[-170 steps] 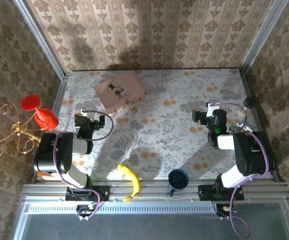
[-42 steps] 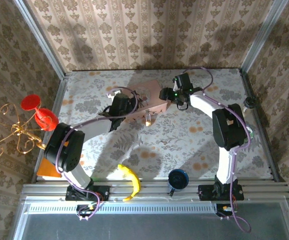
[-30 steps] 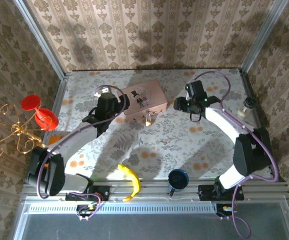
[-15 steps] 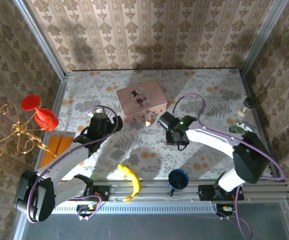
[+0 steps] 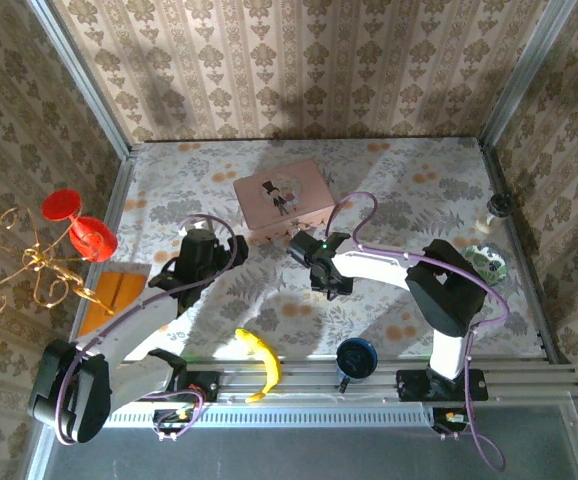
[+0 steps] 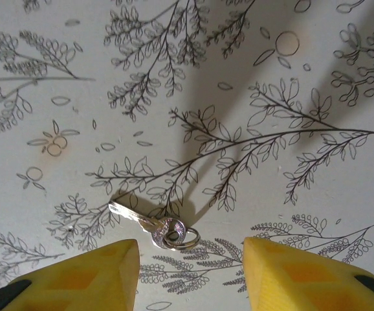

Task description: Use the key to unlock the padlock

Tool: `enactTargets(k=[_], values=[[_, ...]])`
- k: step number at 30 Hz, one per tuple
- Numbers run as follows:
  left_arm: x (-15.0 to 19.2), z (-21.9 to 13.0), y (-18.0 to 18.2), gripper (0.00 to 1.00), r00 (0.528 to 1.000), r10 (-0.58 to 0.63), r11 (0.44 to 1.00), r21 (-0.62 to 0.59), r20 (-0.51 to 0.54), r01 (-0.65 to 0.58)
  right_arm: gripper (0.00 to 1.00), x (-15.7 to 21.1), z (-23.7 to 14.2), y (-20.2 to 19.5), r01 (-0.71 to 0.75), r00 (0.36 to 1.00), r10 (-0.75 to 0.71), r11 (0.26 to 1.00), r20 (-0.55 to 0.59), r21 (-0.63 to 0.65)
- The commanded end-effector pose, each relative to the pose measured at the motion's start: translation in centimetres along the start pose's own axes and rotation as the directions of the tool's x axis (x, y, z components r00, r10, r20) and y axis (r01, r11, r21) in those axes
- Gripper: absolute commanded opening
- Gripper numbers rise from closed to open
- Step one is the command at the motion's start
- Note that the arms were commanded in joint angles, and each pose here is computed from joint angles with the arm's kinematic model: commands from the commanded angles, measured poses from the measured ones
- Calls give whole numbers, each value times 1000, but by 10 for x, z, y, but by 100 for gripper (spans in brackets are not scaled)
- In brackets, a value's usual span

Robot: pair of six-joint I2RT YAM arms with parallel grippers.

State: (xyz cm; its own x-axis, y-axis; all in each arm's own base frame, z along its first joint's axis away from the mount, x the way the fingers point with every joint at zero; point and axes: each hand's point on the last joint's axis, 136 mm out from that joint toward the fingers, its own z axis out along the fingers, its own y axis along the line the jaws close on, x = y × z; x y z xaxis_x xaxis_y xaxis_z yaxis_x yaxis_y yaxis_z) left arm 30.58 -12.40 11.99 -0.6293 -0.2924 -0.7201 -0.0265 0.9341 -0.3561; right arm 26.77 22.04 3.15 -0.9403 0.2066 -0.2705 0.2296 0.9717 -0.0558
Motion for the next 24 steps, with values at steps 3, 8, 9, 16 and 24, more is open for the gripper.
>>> enactTargets(k=[3, 8, 9, 16, 24], values=[[-1, -1, 1, 100, 1000, -9, 1000, 8, 9, 9, 47, -16, 2, 1, -49, 997, 46, 998, 69, 45], [3, 4, 0, 100, 1000, -12, 1000, 11, -7, 12, 46, -17, 6, -7, -55, 996, 49, 995, 77, 84], [4, 5, 0, 100, 1000, -13, 1000, 11, -11, 13, 46, -16, 7, -9, -55, 996, 48, 995, 75, 87], [9, 8, 2, 100, 999, -10, 1000, 5, -30, 10, 41, -12, 13, -14, -63, 997, 58, 993, 57, 95], [9, 9, 3, 100, 1000, -3, 1000, -4, -30, 3, 38, -3, 20, -18, -60, 998, 57, 993, 32, 101]])
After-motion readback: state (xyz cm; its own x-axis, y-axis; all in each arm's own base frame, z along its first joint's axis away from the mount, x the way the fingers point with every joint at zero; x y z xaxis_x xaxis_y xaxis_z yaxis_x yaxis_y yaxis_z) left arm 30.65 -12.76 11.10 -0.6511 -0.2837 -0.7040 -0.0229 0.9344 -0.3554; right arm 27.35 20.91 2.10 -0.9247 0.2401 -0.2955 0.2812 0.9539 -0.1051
